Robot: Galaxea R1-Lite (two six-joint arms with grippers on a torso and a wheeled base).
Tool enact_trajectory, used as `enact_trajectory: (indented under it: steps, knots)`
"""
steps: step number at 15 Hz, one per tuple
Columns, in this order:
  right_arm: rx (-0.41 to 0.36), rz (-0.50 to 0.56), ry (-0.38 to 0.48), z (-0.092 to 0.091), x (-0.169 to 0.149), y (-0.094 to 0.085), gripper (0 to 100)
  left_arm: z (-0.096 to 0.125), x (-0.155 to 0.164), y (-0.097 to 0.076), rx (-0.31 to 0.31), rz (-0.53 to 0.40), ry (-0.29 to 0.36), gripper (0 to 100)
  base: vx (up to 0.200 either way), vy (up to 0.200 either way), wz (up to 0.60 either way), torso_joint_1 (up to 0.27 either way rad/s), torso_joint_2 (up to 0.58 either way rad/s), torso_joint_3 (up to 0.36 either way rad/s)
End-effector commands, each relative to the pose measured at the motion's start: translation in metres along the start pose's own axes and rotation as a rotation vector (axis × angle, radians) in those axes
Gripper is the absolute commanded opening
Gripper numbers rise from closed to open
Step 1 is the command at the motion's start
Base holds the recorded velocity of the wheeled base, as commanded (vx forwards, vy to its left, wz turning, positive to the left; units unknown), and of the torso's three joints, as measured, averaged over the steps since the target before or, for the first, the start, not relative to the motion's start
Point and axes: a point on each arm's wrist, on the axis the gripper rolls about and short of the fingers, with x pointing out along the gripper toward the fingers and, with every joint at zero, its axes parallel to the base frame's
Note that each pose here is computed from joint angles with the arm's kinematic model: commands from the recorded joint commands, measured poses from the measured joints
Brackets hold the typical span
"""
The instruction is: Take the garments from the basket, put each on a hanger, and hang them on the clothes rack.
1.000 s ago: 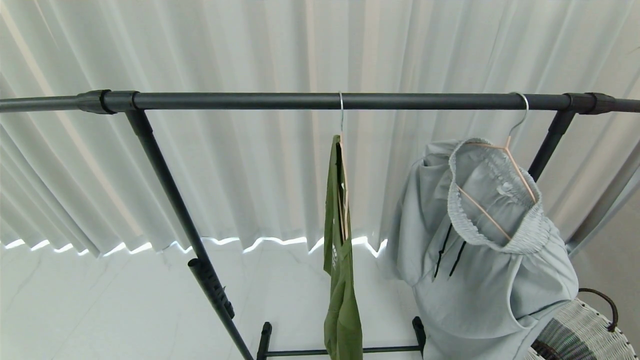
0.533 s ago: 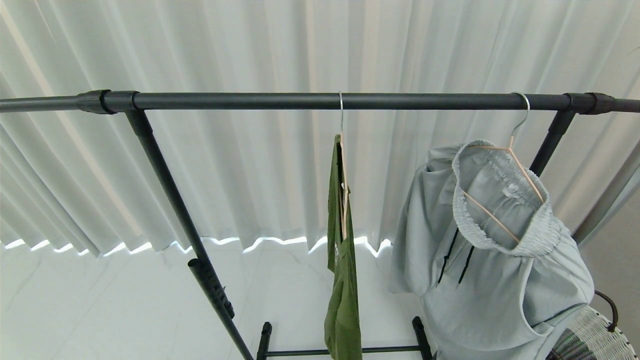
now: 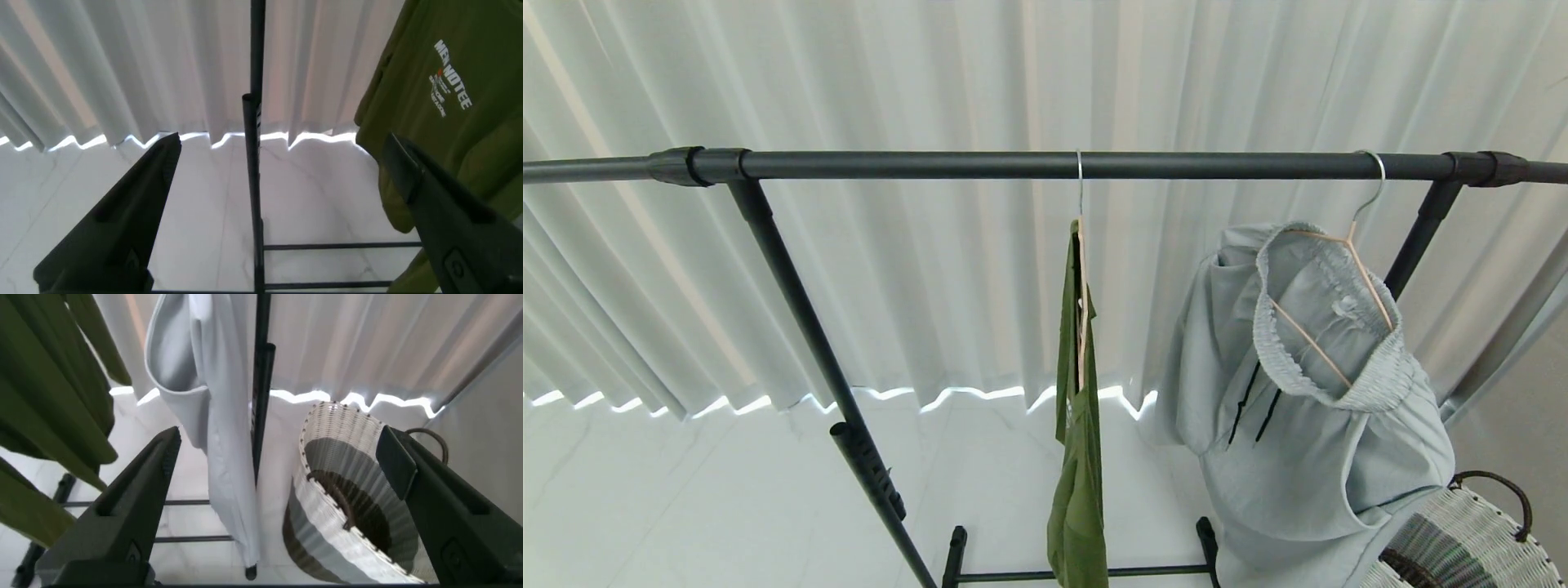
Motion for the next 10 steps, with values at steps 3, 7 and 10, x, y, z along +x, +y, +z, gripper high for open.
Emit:
enact_trajectory:
  steps: [3,7,10]
  knots:
    - [0.001,0.002,0.006,-0.0006,0.0004,-0.0001,100,0.0000,0.0001,0.0000,-0.001,0.000,0.002,100,0.000,0.000,0.00,0.000,0.00,0.000]
    - [0.001,0.002,0.006,-0.0006,0.0004,-0.0001,100,0.0000,0.0001,0.0000,0.001,0.000,0.002,100,0.000,0.000,0.00,0.000,0.00,0.000]
    - [-0.001,0.002,0.006,-0.0006,0.0004,-0.0001,100,0.0000,0.0001,0.0000,-0.001,0.000,0.002,100,0.000,0.000,0.00,0.000,0.00,0.000]
